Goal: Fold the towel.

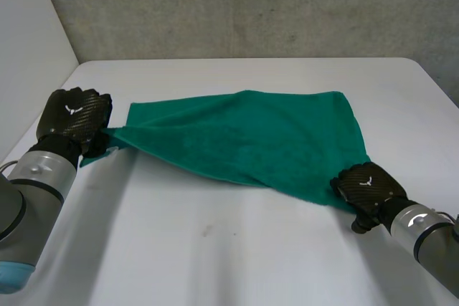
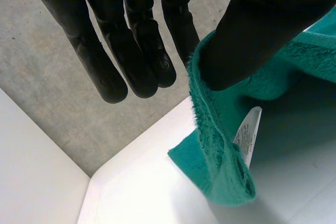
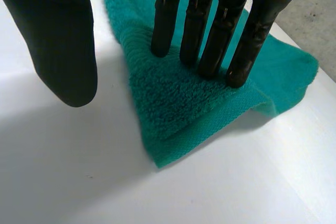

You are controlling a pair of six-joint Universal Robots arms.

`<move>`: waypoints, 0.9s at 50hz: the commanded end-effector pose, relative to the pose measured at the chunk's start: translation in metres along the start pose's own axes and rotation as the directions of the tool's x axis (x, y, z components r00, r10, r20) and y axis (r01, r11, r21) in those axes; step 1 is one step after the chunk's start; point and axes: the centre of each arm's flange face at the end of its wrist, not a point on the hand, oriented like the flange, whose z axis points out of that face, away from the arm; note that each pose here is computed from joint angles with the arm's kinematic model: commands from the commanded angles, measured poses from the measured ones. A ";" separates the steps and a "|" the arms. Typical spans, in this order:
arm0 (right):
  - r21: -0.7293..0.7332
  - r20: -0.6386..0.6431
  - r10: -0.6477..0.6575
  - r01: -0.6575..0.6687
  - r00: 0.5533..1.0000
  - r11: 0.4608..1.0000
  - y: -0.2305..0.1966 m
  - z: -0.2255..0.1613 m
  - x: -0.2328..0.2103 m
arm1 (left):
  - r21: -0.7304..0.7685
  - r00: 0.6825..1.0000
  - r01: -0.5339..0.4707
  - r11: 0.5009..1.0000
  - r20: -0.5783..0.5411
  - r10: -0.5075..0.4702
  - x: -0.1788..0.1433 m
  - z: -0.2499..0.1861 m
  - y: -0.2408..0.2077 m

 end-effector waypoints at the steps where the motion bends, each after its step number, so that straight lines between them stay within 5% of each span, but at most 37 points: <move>1: 0.022 -0.026 -0.017 0.017 1.000 1.000 0.003 0.011 0.005 | -0.009 1.000 -0.002 1.000 0.007 0.002 -0.002 0.003 0.003; 45: 0.020 -0.090 -0.042 0.044 0.995 0.999 0.004 0.045 0.028 | -0.021 1.000 0.001 1.000 0.014 -0.001 -0.005 0.004 0.007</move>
